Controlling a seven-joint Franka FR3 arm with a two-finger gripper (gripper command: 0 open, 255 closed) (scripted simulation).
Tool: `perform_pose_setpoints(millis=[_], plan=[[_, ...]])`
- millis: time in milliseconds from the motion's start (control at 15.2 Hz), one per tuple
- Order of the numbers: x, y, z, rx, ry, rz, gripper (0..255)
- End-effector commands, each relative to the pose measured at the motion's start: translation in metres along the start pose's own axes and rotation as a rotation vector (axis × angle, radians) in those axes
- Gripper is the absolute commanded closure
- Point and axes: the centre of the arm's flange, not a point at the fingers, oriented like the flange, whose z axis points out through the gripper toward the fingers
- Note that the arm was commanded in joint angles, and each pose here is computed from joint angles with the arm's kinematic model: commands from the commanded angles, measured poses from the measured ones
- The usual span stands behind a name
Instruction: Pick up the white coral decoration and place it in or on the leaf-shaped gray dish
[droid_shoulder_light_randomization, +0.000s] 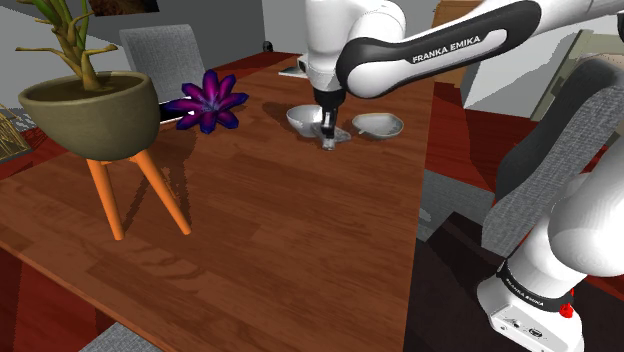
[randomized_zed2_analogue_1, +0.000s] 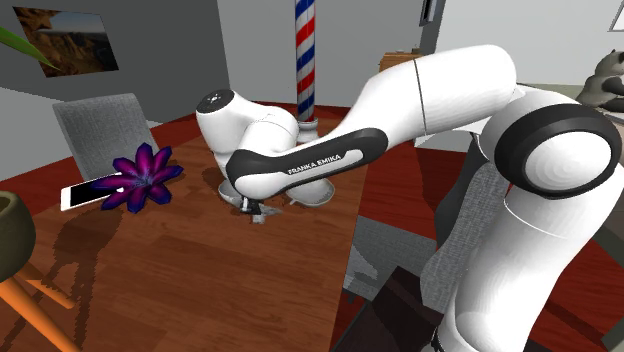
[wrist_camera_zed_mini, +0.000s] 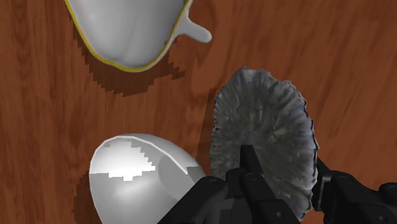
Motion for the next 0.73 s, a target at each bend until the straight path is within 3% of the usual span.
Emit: perform_pose_setpoints(millis=[0, 660], plan=[[0.0, 0.004, -0.008, 0.0, 0.0, 0.0, 255], [0.0, 0.025, -0.057, 0.0, 0.0, 0.0, 255]])
